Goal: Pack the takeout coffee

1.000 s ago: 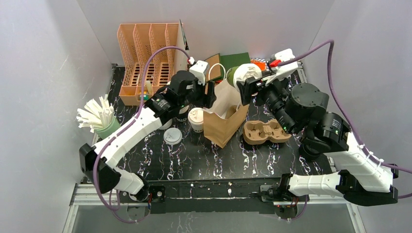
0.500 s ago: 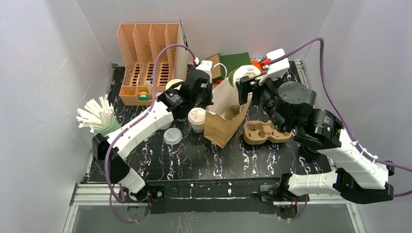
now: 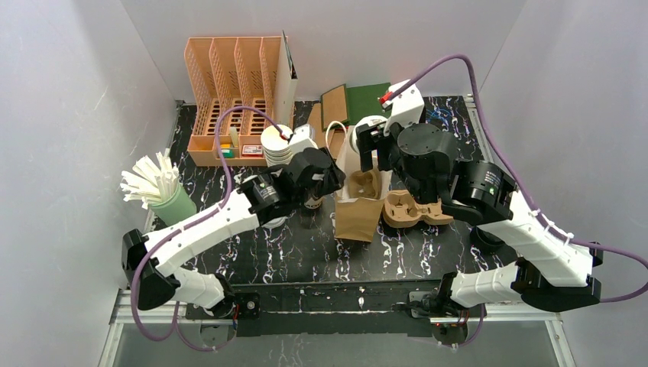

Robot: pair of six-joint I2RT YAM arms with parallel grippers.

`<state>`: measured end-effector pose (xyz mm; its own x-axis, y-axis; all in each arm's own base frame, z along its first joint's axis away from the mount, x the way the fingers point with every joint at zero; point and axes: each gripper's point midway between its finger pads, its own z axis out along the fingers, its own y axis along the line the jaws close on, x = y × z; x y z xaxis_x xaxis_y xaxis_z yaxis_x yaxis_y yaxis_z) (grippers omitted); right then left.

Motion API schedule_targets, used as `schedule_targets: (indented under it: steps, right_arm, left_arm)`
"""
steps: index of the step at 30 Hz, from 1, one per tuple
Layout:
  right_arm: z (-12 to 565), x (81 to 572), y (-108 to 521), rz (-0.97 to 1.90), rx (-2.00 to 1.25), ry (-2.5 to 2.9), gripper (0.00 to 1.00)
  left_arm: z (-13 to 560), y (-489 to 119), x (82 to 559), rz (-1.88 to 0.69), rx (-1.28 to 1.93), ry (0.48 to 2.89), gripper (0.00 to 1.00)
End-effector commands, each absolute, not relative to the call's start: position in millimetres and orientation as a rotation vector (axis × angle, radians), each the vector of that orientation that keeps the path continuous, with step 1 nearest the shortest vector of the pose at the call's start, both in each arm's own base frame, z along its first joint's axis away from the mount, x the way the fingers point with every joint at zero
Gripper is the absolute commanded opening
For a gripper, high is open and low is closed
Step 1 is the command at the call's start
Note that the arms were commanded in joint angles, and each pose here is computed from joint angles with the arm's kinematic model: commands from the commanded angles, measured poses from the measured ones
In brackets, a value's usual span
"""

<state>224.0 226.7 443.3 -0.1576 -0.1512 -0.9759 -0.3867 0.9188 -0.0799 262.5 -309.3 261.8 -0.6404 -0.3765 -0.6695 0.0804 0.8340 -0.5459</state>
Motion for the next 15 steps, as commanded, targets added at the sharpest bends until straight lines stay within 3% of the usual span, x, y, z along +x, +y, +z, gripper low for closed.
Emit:
schedule_targets:
  steps: [1,4,6,10,15]
  right_arm:
    - [455.1,220.6,218.6,0.258,-0.347,1.722,0.58]
    - [452.5,219.8,217.0,0.256,-0.346,1.729,0.58]
    - [451.3,220.0,214.7,0.251,-0.34,1.73,0.58]
    - [453.1,220.0,211.6,0.245,-0.33,1.726,0.58]
    - [457.7,220.6,206.1,0.233,-0.307,1.719,0.57]
  left_arm:
    - [298.4,-302.7,265.9,-0.745,-0.378,1.991,0.46]
    - [309.0,-291.0,267.7,-0.682,-0.313,1.956,0.73]
    - [321.0,-283.7,267.7,-0.647,-0.246,1.925,0.8]
    - [351.4,-276.8,272.9,-0.582,-0.037,1.874,0.82]
    - [378.5,-269.5,312.2,-0.605,0.117,1.964,0.72]
